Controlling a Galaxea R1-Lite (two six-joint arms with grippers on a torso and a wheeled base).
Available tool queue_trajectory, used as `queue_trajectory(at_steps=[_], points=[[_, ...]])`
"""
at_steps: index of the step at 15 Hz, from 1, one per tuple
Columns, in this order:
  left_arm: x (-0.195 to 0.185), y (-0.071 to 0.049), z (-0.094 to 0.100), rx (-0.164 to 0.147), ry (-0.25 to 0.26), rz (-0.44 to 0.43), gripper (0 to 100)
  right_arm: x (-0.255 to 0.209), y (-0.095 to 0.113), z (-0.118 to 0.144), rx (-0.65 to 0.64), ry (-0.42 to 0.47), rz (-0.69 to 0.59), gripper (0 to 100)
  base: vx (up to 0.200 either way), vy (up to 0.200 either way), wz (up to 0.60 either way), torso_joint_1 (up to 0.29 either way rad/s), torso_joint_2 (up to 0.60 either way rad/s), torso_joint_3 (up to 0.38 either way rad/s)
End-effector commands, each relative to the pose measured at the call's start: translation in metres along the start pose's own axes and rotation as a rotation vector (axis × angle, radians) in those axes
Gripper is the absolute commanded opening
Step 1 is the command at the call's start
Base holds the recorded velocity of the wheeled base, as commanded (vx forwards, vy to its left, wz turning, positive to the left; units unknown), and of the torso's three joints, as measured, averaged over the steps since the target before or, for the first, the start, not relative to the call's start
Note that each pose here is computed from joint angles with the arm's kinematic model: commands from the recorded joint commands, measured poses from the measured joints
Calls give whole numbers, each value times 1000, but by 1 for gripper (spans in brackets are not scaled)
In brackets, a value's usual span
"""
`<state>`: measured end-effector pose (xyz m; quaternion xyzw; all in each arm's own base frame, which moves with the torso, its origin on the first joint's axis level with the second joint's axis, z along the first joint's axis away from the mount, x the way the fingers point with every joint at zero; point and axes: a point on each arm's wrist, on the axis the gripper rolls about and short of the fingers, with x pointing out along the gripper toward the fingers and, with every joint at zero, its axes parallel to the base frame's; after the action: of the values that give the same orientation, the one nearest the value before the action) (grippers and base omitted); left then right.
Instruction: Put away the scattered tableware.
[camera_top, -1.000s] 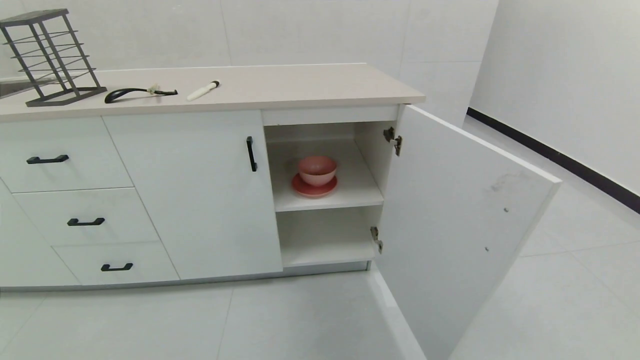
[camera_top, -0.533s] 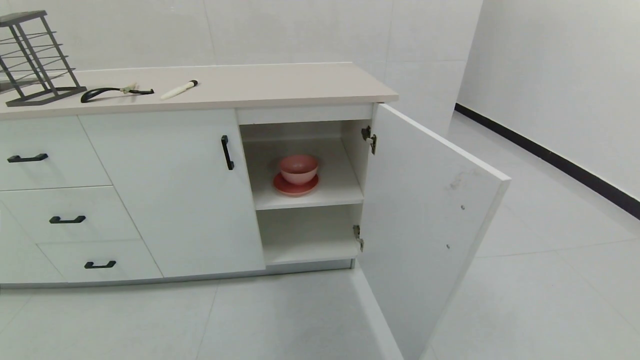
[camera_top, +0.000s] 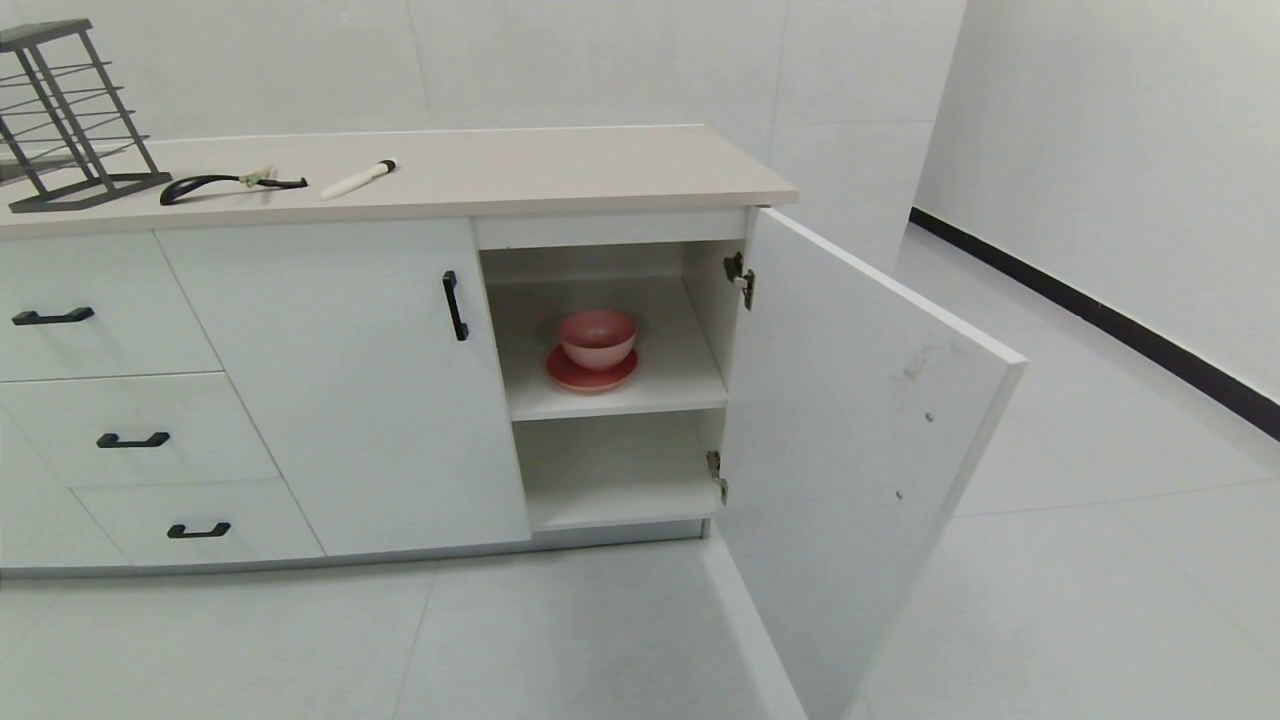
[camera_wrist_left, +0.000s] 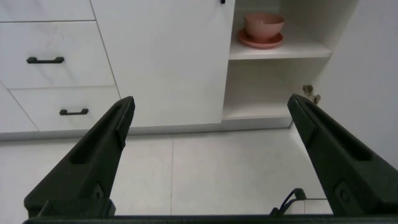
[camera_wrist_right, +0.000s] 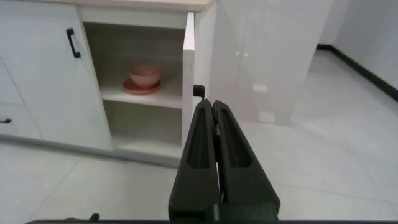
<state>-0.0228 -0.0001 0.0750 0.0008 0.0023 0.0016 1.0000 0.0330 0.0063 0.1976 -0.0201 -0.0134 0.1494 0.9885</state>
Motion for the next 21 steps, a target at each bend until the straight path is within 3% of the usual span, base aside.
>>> queue_trajectory(at_steps=[1,7,12,21], points=[[0,0,0,0,0,0,100,90,-20,-12,36,183,111,0,0,0,0,0,0,0],[0,0,0,0,0,0,100,141,-29,-29,-6,210,139,0,0,0,0,0,0,0],[0,0,0,-2,0,0,100,173,-42,-43,-22,163,109,0,0,0,0,0,0,0],[0,0,0,-2,0,0,100,188,-37,-47,-29,149,145,0,0,0,0,0,0,0]])
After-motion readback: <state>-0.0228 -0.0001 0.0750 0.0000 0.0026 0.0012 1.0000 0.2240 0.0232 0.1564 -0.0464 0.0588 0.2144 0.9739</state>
